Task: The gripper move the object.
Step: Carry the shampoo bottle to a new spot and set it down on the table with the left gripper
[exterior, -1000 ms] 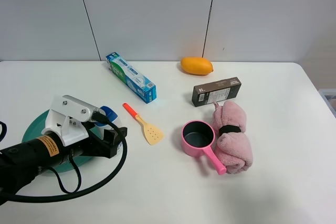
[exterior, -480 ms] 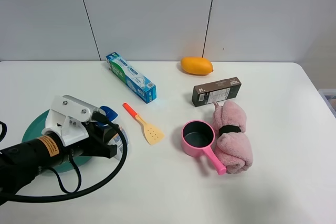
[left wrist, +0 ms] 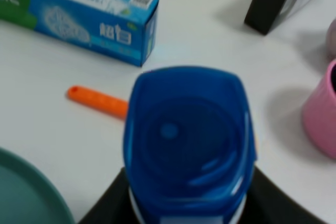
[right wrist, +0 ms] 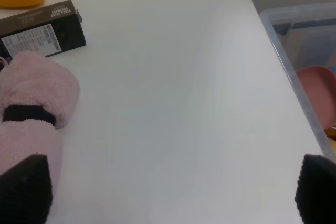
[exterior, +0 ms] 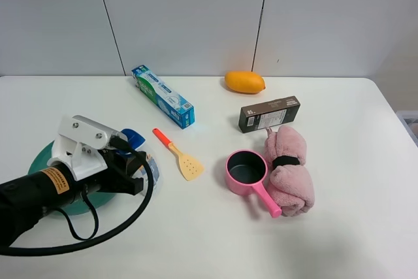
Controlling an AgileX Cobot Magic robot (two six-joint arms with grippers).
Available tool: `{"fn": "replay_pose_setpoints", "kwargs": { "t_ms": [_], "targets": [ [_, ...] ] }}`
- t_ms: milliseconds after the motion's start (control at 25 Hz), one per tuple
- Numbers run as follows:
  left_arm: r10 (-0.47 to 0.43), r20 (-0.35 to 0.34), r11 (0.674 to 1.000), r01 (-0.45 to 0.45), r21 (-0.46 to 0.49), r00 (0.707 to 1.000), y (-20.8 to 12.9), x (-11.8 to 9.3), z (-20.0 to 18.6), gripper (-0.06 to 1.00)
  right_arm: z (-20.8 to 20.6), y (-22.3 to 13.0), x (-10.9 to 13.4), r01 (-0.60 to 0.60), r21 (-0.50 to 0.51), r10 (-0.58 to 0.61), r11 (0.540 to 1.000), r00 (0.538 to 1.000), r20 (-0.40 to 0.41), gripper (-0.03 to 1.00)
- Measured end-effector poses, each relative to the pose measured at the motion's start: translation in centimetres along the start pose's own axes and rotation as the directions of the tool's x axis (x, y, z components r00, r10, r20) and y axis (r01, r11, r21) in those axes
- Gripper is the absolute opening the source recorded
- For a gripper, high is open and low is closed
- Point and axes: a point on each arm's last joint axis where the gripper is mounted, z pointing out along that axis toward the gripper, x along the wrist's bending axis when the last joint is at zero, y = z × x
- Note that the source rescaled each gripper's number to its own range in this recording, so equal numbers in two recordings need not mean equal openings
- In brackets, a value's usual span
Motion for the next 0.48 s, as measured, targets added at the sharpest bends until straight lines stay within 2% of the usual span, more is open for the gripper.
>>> {"fn": "replay_pose_setpoints", "kwargs": {
  "t_ms": [240, 480],
  "targets": [
    [-0.007, 0.016, 0.999, 0.008, -0.042, 1.0, 1.1, -0.2, -1.2, 0.0, 0.0, 0.0, 0.0, 0.0, 0.0, 0.0, 1.0, 1.0, 0.0, 1.0],
    [-0.005, 0.032, 1.0, 0.006, -0.006, 0.999, 3.1, -0.9, -1.2, 0.0, 0.0, 0.0, 0.0, 0.0, 0.0, 0.0, 1.0, 1.0, 0.0, 1.0]
  ]
}}
